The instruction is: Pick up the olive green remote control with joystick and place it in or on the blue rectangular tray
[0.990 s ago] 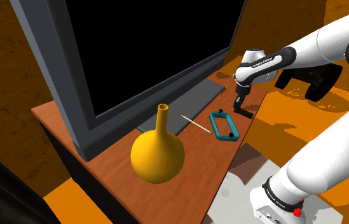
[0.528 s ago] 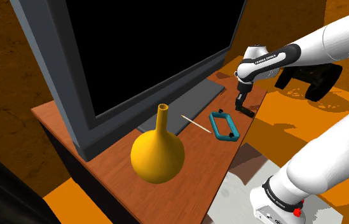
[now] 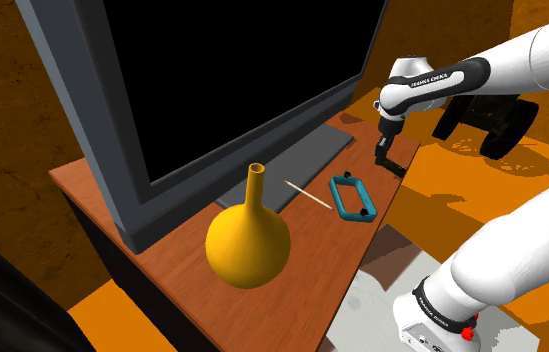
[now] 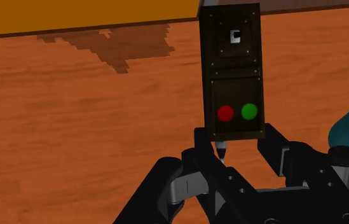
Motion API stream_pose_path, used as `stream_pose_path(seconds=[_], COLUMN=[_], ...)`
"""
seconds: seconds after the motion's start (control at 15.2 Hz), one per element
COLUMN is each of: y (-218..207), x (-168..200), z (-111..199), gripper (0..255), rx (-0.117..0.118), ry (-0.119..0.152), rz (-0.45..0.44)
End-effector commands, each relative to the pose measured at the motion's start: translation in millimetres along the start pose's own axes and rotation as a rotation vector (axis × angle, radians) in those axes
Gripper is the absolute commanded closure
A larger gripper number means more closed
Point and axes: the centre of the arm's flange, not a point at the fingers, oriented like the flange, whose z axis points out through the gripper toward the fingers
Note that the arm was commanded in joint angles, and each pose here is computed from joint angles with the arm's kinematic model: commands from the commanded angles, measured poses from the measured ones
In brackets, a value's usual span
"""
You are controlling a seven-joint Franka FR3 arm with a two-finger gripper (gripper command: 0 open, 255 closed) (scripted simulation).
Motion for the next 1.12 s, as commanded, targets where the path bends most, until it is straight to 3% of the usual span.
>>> stream_pose_path(seconds=[0.0,0.66,1.06], y=[0,1,-78], x=[0,-7,-9], z=[-10,-58,-59], gripper=[255,255,255], rx=[0.000,0.000,0.000], ry=[0.000,0.000,0.000], rz=[0.000,0.000,0.000])
